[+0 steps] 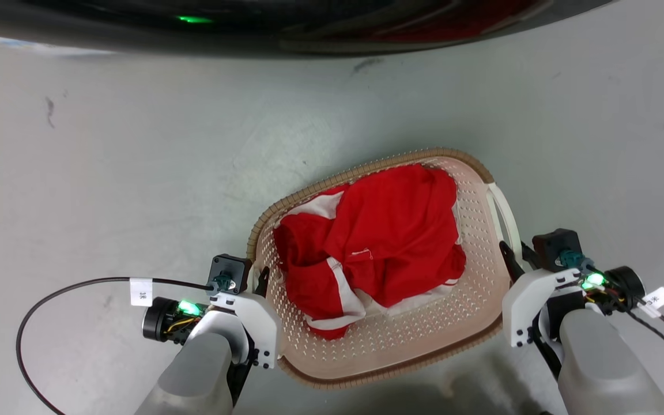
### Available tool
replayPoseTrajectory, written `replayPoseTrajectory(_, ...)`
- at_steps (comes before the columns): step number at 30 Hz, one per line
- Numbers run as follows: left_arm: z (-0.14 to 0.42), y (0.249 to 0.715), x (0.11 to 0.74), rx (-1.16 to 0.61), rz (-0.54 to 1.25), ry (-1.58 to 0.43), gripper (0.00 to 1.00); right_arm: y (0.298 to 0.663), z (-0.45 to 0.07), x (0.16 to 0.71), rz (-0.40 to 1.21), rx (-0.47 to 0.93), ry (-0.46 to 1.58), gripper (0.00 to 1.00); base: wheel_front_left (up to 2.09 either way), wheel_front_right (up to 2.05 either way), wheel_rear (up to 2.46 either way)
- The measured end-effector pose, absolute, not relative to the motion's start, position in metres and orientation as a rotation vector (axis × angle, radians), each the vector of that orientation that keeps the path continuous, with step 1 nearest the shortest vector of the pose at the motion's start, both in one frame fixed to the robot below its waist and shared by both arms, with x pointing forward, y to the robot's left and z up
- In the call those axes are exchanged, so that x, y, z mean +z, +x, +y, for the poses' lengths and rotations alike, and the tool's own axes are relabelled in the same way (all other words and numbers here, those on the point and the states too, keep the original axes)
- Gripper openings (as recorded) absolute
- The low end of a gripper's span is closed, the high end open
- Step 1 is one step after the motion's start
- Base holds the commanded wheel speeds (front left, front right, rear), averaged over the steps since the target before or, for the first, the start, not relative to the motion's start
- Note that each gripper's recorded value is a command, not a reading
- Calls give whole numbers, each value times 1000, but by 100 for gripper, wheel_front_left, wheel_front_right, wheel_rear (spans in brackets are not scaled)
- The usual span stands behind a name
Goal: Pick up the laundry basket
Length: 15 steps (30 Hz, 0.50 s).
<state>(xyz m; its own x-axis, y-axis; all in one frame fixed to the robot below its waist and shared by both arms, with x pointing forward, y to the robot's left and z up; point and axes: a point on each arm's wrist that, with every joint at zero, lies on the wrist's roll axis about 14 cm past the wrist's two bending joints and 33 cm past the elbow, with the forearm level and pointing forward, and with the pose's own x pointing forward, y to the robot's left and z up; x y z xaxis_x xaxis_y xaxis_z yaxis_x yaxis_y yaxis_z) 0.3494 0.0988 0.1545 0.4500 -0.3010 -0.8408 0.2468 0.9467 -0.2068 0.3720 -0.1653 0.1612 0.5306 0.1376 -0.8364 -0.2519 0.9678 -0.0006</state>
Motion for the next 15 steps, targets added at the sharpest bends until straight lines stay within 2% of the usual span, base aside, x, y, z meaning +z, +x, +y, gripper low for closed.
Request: replayPoseTrajectory(15, 103, 369, 216, -312, 942, -72, 0, 381, -159, 223, 863, 247, -137, 0, 0, 0, 0)
